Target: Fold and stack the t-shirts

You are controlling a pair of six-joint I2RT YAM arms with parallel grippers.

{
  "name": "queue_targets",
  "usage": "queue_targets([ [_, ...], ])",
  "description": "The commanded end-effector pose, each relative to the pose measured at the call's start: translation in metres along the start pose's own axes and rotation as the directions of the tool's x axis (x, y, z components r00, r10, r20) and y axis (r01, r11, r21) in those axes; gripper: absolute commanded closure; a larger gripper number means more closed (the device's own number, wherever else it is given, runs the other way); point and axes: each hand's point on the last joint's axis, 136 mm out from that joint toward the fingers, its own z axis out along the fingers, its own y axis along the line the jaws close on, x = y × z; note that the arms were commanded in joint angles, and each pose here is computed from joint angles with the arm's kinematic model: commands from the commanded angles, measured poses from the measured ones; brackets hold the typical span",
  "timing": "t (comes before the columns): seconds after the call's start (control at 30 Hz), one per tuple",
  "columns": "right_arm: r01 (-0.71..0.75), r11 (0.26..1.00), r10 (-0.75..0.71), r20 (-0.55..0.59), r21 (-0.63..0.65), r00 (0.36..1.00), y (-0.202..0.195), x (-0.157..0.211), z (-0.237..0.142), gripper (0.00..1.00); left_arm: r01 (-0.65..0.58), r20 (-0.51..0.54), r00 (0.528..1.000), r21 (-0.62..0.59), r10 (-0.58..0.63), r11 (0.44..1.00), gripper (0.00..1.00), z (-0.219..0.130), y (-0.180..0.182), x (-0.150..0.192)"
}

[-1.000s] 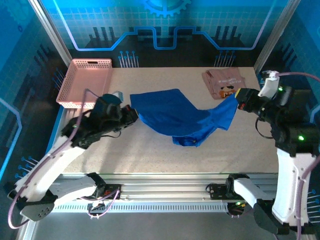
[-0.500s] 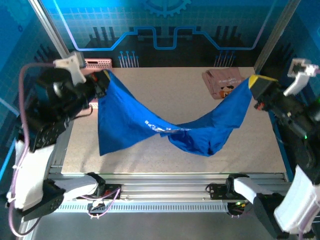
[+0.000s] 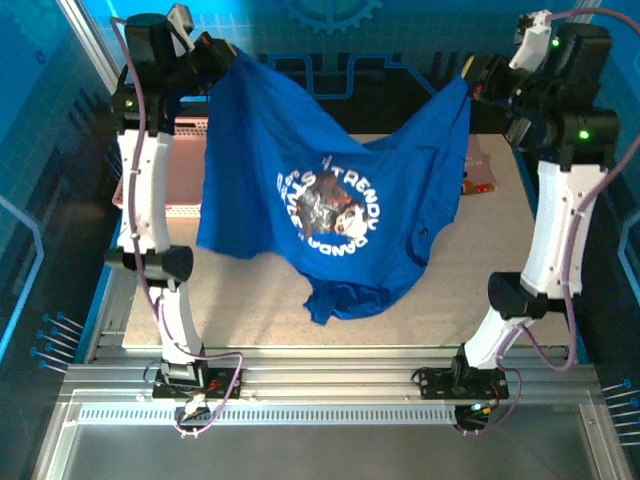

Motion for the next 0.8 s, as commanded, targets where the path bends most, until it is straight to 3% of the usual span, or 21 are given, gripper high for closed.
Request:
queue_targets([
  [0.0,0.032,0.999,-0.031,0.171,0.000,0.985,0.003,-0.043,0.007,1.00,0.054,0.042,0.997,0.272,-0.068,0.961,1.00,0.000,-0.042,-0.034],
  [0.23,0.034,0.998,-0.007,0.413,-0.056,0.911,0.001,-0.109,-0.003,1.00,0.033,0.177,0.978,0.392,-0.110,0.919,1.00,-0.019,-0.045,-0.087],
  [0.47,0.082,0.995,-0.038,0.519,-0.062,0.854,0.009,-0.137,-0.039,1.00,-0.030,0.290,0.952,0.417,-0.101,0.909,1.00,-0.068,-0.046,-0.130],
  [0.6,0.047,0.999,-0.040,0.407,-0.009,0.913,-0.002,-0.107,-0.032,1.00,-0.058,0.212,0.977,0.423,-0.036,0.904,1.00,-0.066,-0.048,-0.111],
  [0.77,0.093,0.993,-0.102,0.147,0.072,0.984,-0.004,-0.015,-0.016,1.00,-0.049,0.029,0.999,0.261,0.043,0.964,1.00,-0.037,-0.005,-0.030],
])
